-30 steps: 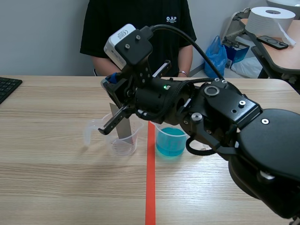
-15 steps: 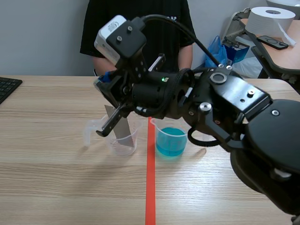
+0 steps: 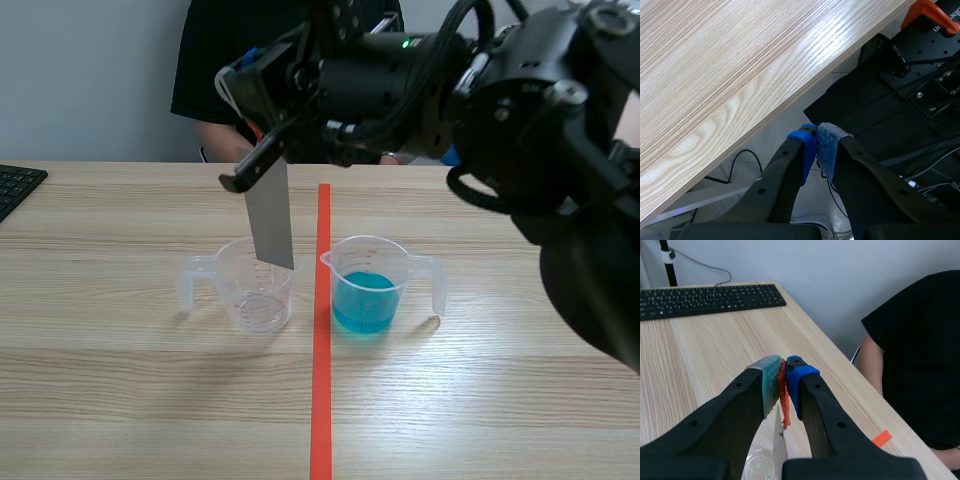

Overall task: Do the redox reaction experiment.
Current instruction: 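Move the plate over the blue solution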

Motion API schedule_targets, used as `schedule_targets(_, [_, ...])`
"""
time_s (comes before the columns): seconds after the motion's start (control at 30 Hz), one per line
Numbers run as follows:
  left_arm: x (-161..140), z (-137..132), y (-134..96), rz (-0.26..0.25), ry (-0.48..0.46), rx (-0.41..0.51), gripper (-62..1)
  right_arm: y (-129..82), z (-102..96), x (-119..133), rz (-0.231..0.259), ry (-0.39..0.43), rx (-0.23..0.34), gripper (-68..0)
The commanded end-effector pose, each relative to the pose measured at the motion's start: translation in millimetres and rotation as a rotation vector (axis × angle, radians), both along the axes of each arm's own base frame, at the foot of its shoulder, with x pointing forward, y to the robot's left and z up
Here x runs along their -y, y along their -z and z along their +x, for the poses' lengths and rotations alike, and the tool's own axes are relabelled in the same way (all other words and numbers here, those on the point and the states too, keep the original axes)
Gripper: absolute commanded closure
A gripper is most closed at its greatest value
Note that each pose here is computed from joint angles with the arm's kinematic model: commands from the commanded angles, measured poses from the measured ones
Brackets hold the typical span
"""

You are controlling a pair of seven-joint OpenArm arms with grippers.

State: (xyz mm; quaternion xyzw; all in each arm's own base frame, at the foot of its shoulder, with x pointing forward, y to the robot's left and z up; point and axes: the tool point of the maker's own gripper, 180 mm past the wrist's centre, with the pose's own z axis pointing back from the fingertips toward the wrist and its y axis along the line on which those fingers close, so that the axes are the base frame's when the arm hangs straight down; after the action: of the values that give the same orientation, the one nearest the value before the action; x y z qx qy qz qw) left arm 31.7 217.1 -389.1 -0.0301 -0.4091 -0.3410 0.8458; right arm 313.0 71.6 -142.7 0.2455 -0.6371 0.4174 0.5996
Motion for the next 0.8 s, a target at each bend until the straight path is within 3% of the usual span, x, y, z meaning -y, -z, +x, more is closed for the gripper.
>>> schedule_targets(0.0, [-1,1,-3,-0.004,-0.004,0.010,-3.8,-21,0.4,4,0.029,-0.005,0.037,-1.3])
schedule_targets(0.2, [-1,1,-3,-0.004,-0.004,0.010,-3.8,-43,-0.1,23,0.051,0.013,0.028,-1.3])
schedule_targets(0.43, [-1,1,-3,-0.004,-0.004,0.010,-3.8,-50,3.8,48,0.076,0.027,-0.005,-1.3])
schedule_targets(0.77, [-1,1,-3,-0.004,-0.004,0.010,-3.8,-52,7.1,80,0.048,0.044,-0.020,-1.3])
